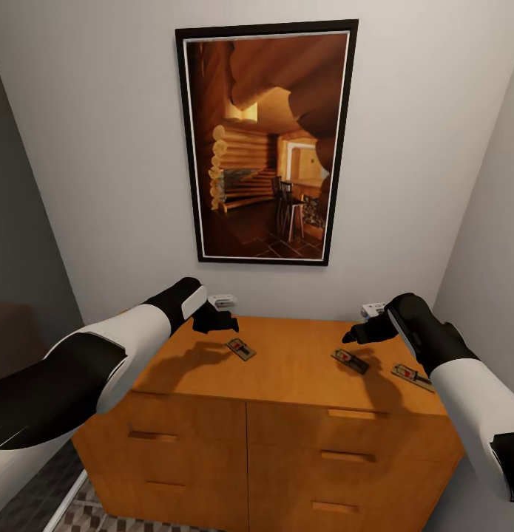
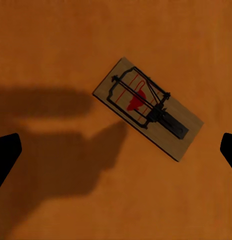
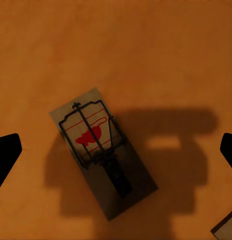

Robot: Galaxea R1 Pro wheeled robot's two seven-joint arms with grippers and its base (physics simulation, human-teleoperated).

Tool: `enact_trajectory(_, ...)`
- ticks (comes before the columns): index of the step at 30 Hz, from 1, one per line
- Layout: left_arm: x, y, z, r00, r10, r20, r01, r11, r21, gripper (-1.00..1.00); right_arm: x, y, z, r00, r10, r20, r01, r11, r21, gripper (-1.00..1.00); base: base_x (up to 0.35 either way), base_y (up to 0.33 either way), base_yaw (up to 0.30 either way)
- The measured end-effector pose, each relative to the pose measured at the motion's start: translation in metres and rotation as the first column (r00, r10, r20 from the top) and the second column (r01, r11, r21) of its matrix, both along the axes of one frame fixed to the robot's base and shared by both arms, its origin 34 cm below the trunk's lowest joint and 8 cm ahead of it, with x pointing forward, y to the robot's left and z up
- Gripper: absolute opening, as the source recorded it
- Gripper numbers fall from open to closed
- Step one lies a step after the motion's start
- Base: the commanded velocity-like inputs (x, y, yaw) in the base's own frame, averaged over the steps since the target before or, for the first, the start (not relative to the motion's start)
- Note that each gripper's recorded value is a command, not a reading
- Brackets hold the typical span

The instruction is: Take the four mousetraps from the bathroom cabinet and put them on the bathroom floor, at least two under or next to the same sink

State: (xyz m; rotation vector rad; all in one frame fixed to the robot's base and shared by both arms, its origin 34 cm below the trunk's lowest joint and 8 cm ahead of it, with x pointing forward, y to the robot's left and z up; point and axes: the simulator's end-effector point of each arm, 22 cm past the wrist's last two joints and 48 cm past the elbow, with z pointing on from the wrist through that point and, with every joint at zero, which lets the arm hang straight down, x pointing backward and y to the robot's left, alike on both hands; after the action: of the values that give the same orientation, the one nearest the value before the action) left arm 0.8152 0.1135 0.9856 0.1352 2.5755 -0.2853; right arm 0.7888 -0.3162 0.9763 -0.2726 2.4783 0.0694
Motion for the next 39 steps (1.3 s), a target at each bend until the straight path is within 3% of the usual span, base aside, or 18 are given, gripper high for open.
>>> enact_trajectory(25,0.001,-0.002,0.002,1.000,-0.004,0.006,0.004,1.000,-0.001,1.00,-0.001,0.002,-0.005,1.000,0.001,-0.011,-0.001,1.000,-0.002,1.00,0.000,0.000,0.000)
enact_trajectory(30,0.001,-0.004,0.002,1.000,-0.005,0.007,0.006,1.000,-0.002,1.00,-0.004,0.003,-0.015,0.999,-0.003,-0.036,0.003,1.000,0.001,1.00,0.000,0.000,0.000)
enact_trajectory(39,0.000,-0.006,0.002,1.000,-0.009,0.007,0.009,1.000,-0.003,1.00,-0.021,-0.007,-0.054,0.989,-0.036,-0.141,0.037,0.999,0.007,1.00,0.000,0.000,0.000)
